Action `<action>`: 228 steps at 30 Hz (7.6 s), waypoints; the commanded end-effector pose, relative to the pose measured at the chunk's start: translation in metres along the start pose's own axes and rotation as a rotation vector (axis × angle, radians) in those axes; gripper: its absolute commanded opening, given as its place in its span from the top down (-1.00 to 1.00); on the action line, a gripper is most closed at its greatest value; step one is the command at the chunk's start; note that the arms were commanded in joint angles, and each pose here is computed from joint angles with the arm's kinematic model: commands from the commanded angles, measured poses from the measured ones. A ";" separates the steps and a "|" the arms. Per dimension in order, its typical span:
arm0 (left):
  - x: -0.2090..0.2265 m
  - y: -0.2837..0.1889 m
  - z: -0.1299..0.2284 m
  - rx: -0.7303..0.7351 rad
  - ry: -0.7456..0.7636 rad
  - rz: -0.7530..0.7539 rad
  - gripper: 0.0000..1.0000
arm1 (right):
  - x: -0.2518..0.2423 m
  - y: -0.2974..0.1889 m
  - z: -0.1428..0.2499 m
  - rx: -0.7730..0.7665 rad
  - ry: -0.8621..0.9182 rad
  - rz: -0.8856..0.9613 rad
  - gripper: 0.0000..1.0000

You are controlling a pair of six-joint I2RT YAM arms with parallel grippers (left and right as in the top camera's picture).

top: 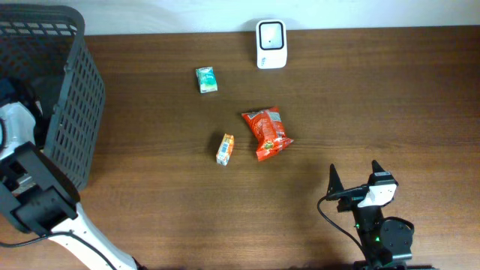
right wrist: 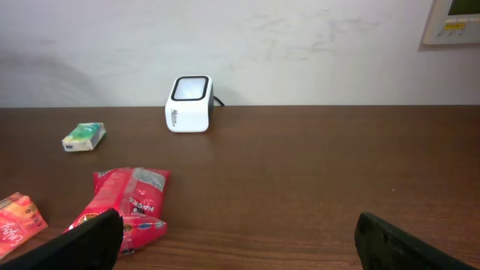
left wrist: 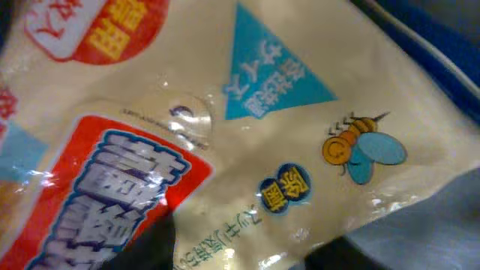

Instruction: Scan the item barcode

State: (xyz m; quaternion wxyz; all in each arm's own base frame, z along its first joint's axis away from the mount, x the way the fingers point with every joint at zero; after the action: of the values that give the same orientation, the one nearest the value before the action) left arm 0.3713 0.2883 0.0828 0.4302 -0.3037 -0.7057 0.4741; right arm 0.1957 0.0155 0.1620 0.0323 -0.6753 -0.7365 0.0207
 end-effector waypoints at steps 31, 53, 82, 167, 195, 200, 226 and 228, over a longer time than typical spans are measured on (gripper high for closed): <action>0.062 -0.244 -0.037 -0.629 -0.270 0.138 1.00 | -0.003 0.000 0.003 0.006 0.004 0.018 -0.97; -0.172 -0.501 0.048 -1.158 0.257 0.907 1.00 | -0.003 0.000 0.003 0.006 0.004 0.018 -0.97; -0.567 -0.366 0.184 -0.597 0.602 1.268 1.00 | -0.003 0.000 0.003 0.006 0.004 0.018 -0.97; -0.230 -0.307 0.106 -0.261 0.243 0.317 -0.98 | 0.043 -0.072 -0.184 -0.414 -0.023 -0.335 -0.97; -0.246 -0.293 0.117 -0.148 0.284 0.367 -0.88 | 0.121 0.132 -0.052 1.036 0.452 -0.476 -0.89; -0.252 -0.275 0.122 -0.082 0.305 0.334 -0.86 | 0.140 0.144 0.003 1.185 0.417 -0.348 -0.88; -0.277 -0.254 0.125 -0.010 0.329 0.410 -0.67 | 0.126 0.175 0.035 1.127 0.317 -0.197 -0.40; -0.278 -0.251 0.125 -0.011 0.328 0.411 -0.67 | 0.126 0.175 0.035 1.129 0.317 -0.197 -0.39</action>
State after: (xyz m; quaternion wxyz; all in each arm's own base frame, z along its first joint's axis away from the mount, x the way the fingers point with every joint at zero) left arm 0.3784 -0.0832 0.2174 0.4273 -0.5149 -0.5690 0.4782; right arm 0.3535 0.1540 0.1137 0.4994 -0.4797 -0.6523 0.3082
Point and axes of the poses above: each gripper's point midway between its finger pads, its own y axis out along the fingers, its own x axis along the line the jaws close on, z = x × y, the point moved 5 cm from there along -y, back along the fingers, and after that the axes turned 2 degrees about -y, right-handed, at the moved point
